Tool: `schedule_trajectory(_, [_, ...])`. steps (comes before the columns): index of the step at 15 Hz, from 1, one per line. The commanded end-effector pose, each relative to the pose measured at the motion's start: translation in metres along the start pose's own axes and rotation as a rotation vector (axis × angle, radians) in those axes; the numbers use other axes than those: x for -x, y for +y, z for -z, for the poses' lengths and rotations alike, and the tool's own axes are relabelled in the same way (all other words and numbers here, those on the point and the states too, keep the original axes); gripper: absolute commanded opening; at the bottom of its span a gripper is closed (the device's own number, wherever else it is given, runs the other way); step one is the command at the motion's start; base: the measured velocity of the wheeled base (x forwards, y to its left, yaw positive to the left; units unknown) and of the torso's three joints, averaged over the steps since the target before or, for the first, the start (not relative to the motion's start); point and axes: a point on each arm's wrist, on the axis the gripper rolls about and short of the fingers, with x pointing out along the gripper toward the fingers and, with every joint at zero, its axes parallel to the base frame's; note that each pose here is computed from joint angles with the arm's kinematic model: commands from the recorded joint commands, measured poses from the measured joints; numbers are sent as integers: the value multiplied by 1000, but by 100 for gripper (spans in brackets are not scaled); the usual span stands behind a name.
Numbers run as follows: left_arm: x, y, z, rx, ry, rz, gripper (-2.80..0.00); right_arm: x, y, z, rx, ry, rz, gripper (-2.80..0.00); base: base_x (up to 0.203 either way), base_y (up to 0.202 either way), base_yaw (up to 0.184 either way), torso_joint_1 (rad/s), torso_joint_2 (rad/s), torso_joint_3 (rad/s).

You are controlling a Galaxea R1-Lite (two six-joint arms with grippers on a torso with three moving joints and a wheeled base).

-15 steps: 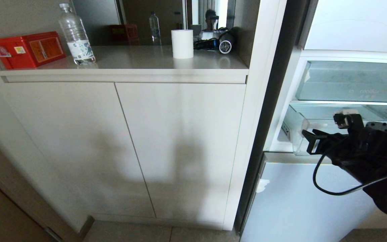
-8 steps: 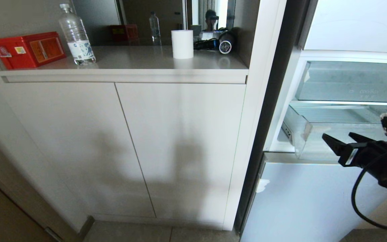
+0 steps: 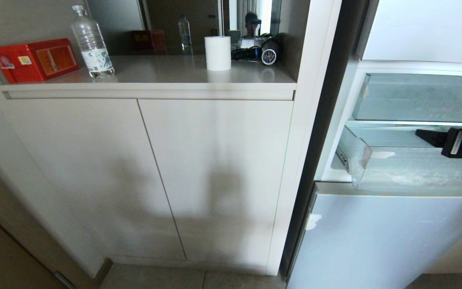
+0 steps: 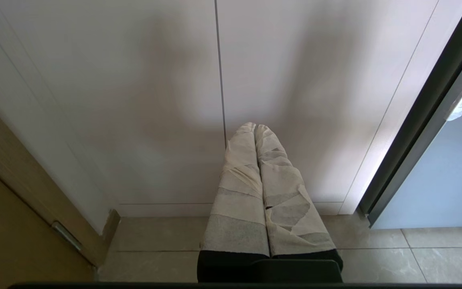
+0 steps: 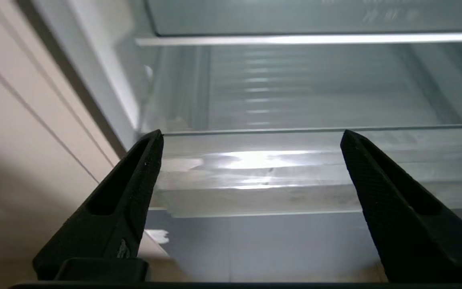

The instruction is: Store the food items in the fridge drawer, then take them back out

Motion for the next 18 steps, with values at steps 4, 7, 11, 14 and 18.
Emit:
schedule_trajectory(4, [0, 0, 0, 0, 2, -1, -280, -86, -27, 22, -11, 138, 45, 0, 0, 0, 0, 0, 0, 0])
schedule_trajectory(7, [0, 0, 0, 0, 2, -1, -280, -123, -42, 28, 13, 154, 64, 0, 0, 0, 0, 0, 0, 0])
schedule_trajectory(11, [0, 0, 0, 0, 2, 0, -280, -122, -46, 24, 33, 297, 66, 0, 0, 0, 0, 0, 0, 0])
schedule_trajectory(14, [0, 0, 0, 0, 2, 0, -280, -94, -48, 4, 15, 382, 80, 0, 0, 0, 0, 0, 0, 0])
schedule_trajectory(18, [0, 0, 0, 0, 2, 0, -280, -53, -52, -8, -14, 484, 105, 0, 0, 0, 0, 0, 0, 0])
